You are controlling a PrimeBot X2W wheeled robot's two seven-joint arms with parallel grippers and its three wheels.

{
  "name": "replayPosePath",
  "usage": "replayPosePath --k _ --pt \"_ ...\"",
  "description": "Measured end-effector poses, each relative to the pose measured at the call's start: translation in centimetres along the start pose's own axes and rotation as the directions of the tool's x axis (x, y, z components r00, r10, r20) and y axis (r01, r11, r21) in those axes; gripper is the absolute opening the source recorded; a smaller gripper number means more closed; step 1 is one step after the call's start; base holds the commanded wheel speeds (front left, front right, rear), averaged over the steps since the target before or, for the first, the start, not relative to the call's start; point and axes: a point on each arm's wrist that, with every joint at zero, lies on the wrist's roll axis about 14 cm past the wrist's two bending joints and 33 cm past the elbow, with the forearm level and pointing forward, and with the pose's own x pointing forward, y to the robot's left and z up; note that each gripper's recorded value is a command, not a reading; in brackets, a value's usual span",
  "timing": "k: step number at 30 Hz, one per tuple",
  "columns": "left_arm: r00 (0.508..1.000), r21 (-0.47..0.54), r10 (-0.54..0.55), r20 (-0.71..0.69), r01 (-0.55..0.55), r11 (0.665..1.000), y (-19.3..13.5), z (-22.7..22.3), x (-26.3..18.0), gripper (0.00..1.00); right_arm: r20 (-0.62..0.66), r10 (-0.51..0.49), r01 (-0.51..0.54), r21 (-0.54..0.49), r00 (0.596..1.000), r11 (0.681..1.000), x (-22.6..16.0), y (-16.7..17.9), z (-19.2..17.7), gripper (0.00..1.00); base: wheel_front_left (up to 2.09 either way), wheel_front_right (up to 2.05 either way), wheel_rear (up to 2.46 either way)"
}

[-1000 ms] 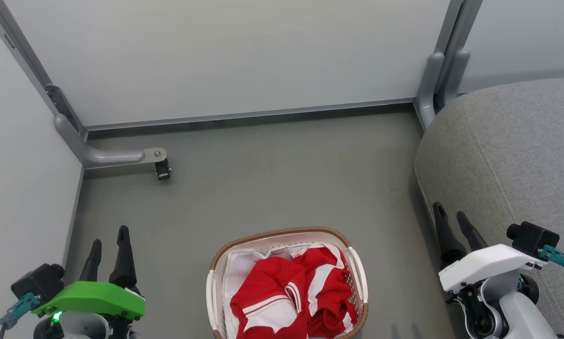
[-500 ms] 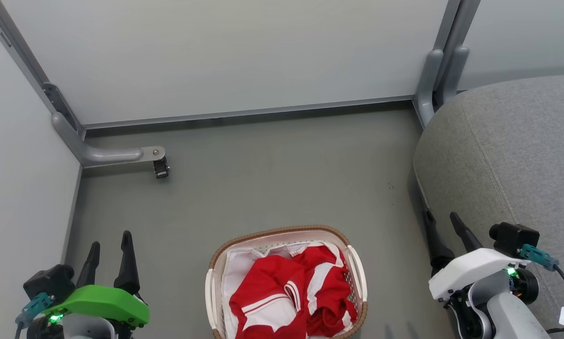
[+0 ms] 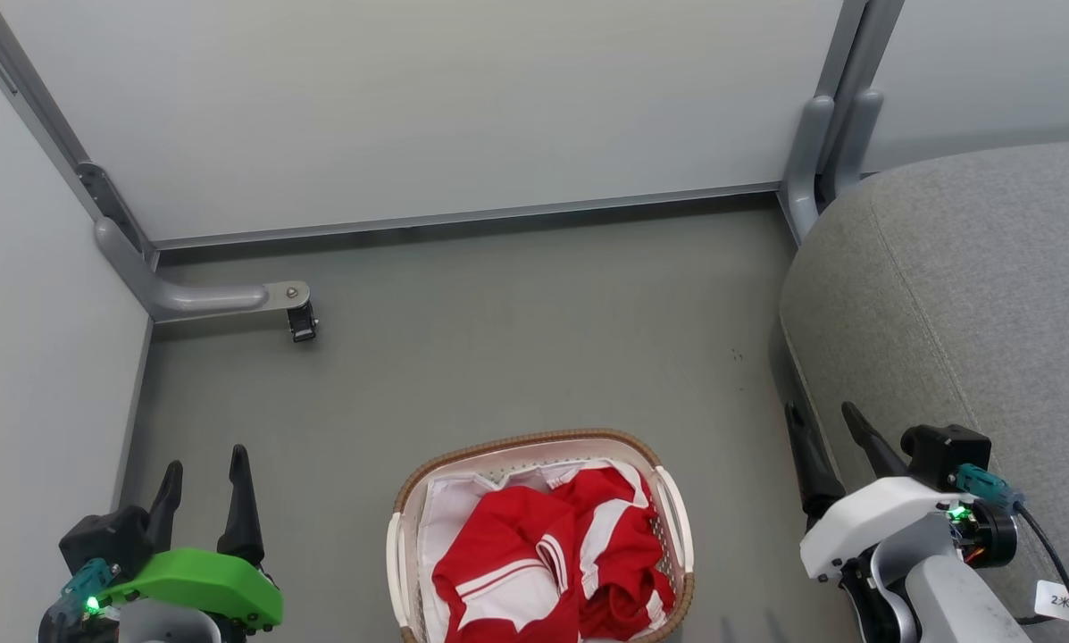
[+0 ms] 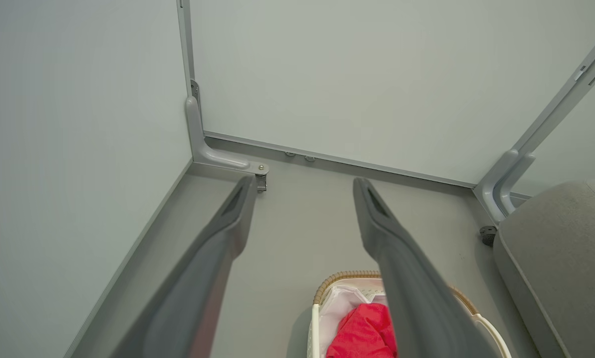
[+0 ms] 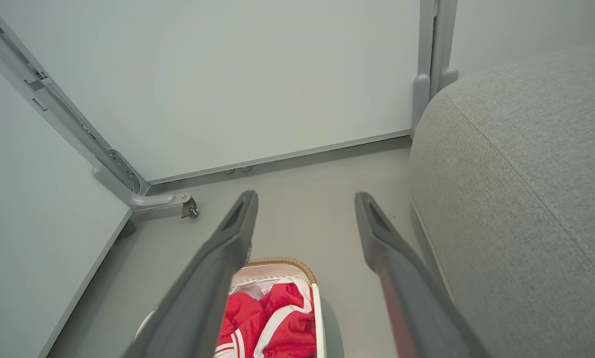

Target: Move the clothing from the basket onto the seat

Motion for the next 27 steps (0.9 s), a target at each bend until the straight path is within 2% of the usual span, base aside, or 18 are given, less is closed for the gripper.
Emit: replayPosePath --k 18,27 --pt "1.000 0.088 -0.014 -0.008 0.014 0.996 -0.1 -0.7 -0.2 1.00 -0.008 0.011 -0.012 -0.117 1.000 0.993 -0.2 0.0 -0.6 1.00 0.00 0.00 0.00" --pt "1.000 0.125 -0.023 -0.014 0.024 0.992 -0.3 -1.1 -0.5 1.00 0.002 0.008 -0.008 -0.136 1.000 0.991 -0.1 0.0 -0.5 1.00 0.00 0.00 0.00"
